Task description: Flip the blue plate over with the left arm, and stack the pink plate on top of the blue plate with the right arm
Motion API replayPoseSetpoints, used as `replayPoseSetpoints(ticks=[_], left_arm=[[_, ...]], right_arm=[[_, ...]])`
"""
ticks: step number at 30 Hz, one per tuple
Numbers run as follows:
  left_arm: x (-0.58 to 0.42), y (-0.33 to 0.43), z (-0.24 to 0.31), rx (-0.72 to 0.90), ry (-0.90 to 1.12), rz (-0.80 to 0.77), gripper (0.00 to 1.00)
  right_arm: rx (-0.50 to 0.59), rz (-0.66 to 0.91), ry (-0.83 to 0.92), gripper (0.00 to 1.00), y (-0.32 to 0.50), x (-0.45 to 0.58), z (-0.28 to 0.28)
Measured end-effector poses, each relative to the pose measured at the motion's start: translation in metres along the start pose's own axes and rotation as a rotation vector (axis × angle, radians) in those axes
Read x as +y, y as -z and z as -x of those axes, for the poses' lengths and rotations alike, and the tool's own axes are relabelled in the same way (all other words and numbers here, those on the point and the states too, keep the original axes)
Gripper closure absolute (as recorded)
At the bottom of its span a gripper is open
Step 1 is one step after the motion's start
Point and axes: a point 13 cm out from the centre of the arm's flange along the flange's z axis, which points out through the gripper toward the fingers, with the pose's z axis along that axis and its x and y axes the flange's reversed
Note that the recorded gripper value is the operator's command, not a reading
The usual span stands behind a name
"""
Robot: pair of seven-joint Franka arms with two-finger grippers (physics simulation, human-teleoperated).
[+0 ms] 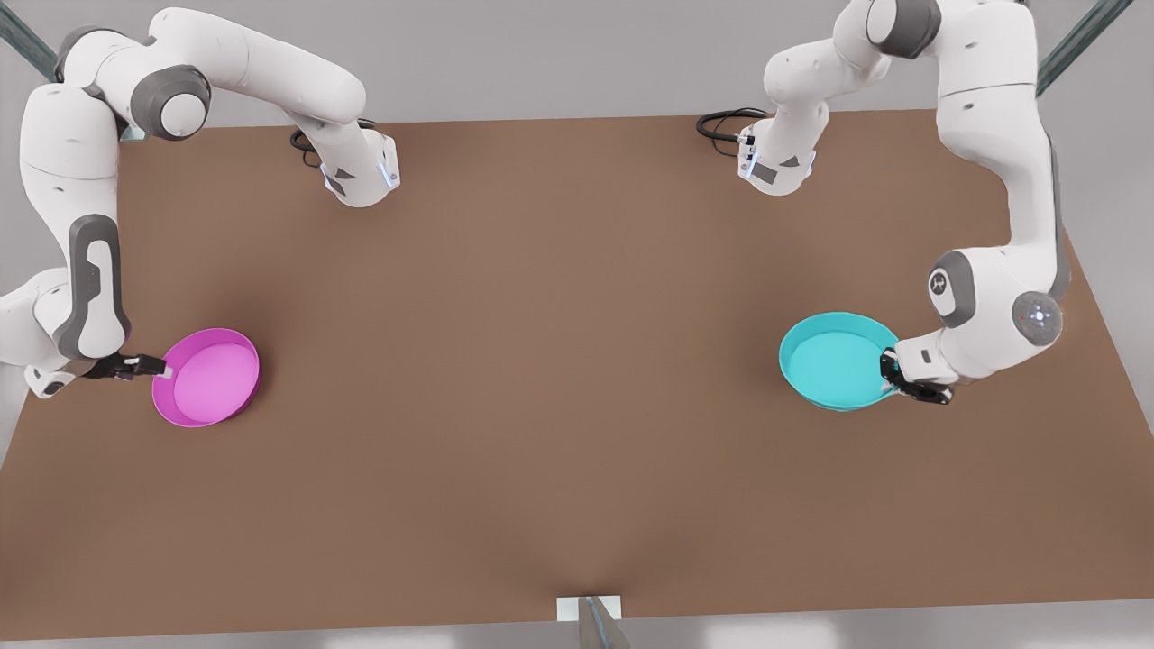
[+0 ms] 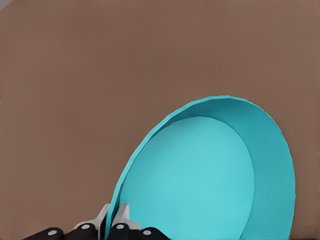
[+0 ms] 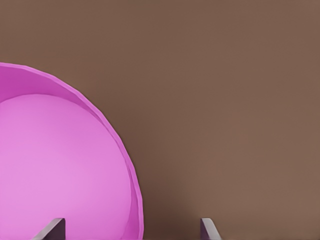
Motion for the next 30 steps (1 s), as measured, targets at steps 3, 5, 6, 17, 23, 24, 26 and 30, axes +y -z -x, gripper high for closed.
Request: replayPoseSetpoints(ticks=[3,5,6,17,23,24,26,30], left_arm=[[-0.041,0.050,0.067,0.142,-0.108,0.093,0.79],[-0.085,0.073,0.104,0.265,-0.153,0.175,0.79],[-0.110,0.078,0.119,0.336,-0.170,0.232,0.79],[-0.276,0.085,0.196,0.799,-0.116,1.367,0.79],[-0.373,0.086,0.218,0.630,0.071,1.699,0.79],[-0.385,0.081,0.217,0.606,0.096,1.710,0.79],[-0.407,0.067,0.213,0.560,0.120,1.701,0.79],[-0.440,0.027,0.204,0.475,0.168,1.639,0.79]], right_arm=[[-0.004,0.006,0.005,0.00,-0.004,0.000,-0.001],[-0.006,0.007,0.011,0.00,-0.005,0.000,0.000],[-0.007,0.008,0.013,0.00,-0.006,0.001,0.000],[-0.004,0.022,0.032,0.00,-0.012,0.003,-0.005],[-0.005,0.030,0.034,0.00,-0.016,0.003,-0.006],[-0.006,0.034,0.031,0.00,-0.017,0.003,-0.006],[-0.015,0.044,0.019,0.00,-0.018,0.003,-0.006],[-0.025,0.058,0.003,0.00,-0.018,0.002,-0.007]])
